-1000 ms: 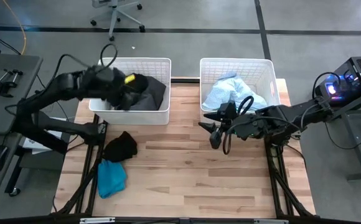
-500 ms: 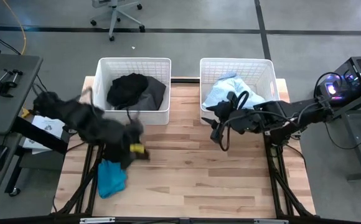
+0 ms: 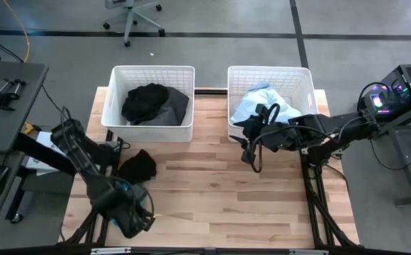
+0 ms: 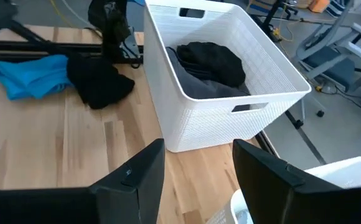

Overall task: Sort clothes
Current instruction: Put the blue short into the right white laundry bin

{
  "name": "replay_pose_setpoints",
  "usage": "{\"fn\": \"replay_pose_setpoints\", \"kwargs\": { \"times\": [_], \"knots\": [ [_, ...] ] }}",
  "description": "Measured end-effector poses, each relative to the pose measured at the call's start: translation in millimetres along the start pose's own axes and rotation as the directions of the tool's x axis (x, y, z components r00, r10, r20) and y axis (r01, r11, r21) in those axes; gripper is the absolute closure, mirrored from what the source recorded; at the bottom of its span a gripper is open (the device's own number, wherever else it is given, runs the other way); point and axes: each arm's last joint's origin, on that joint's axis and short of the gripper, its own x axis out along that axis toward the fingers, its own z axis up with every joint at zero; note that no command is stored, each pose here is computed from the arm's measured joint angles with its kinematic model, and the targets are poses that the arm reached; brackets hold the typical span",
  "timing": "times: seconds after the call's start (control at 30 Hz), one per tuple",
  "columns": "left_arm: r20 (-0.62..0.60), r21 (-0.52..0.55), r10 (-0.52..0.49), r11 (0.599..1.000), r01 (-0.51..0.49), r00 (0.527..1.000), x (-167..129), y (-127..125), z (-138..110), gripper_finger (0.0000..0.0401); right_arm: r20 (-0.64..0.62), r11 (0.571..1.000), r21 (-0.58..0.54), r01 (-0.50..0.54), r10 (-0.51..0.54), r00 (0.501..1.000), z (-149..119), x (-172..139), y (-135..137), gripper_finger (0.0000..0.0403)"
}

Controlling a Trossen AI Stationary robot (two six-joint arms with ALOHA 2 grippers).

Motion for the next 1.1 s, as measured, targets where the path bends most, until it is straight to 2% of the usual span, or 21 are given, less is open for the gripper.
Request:
{"fn": "replay_pose_setpoints", "kwargs": {
  "times": [0.13, 0.3, 0.43, 0.53, 0.63, 0.7, 0.8, 0.87, 0.9, 1.0, 1.1],
  "knots": [
    [0.011, -0.096, 0.124, 0.988, -0.122, 0.992, 29, 11, 1, 0.0246, 0.003, 0.999, -0.004, -0.034, 0.034, 0.999, 1, 0, 1, 0.0227],
    [0.050, -0.166, 0.215, 0.965, -0.205, 0.975, 62, 30, 13, 0.0191, -0.003, 0.994, 0.011, -0.112, 0.112, 0.994, 1, -1, 3, 0.0227],
    [0.008, -0.156, 0.239, 0.959, -0.235, 0.971, 93, 43, 23, 0.0160, -0.005, 0.989, 0.042, -0.141, 0.142, 0.990, 1, -2, 3, 0.0227],
    [-0.035, -0.117, 0.193, 0.974, -0.196, 0.980, 119, 52, 30, 0.0159, -0.005, 0.986, 0.080, -0.147, 0.148, 0.989, 1, -2, 4, 0.0227],
    [-0.075, -0.084, 0.143, 0.985, -0.149, 0.987, 135, 56, 39, 0.0182, 0.014, 0.971, 0.149, -0.185, 0.185, 0.983, 3, -2, 5, 0.0227],
    [-0.090, -0.053, 0.127, 0.990, -0.132, 0.988, 137, 55, 44, 0.0216, 0.036, 0.951, 0.186, -0.246, 0.244, 0.969, 5, -3, 7, 0.0227],
    [-0.082, 0.035, 0.083, 0.996, -0.080, 0.993, 133, 44, 53, 0.0294, 0.068, 0.901, 0.195, -0.388, 0.383, 0.921, 9, -4, 11, 0.0227],
    [-0.011, 0.106, 0.010, 0.994, -0.009, 1.000, 125, 30, 61, 0.0356, 0.089, 0.853, 0.171, -0.493, 0.485, 0.870, 12, -6, 15, 0.0227],
    [0.037, 0.139, -0.039, 0.990, 0.033, 0.999, 118, 21, 64, 0.0374, 0.105, 0.833, 0.162, -0.529, 0.518, 0.849, 14, -6, 16, 0.0227],
    [0.171, 0.236, -0.213, 0.957, 0.170, 0.962, 85, -5, 75, 0.0375, 0.130, 0.820, 0.143, -0.554, 0.540, 0.832, 17, -3, 20, 0.0227],
    [0.260, 0.356, -0.358, 0.899, 0.256, 0.897, 44, -28, 87, 0.0365, 0.119, 0.827, 0.130, -0.547, 0.535, 0.836, 16, 3, 23, 0.0227]
  ]
}}
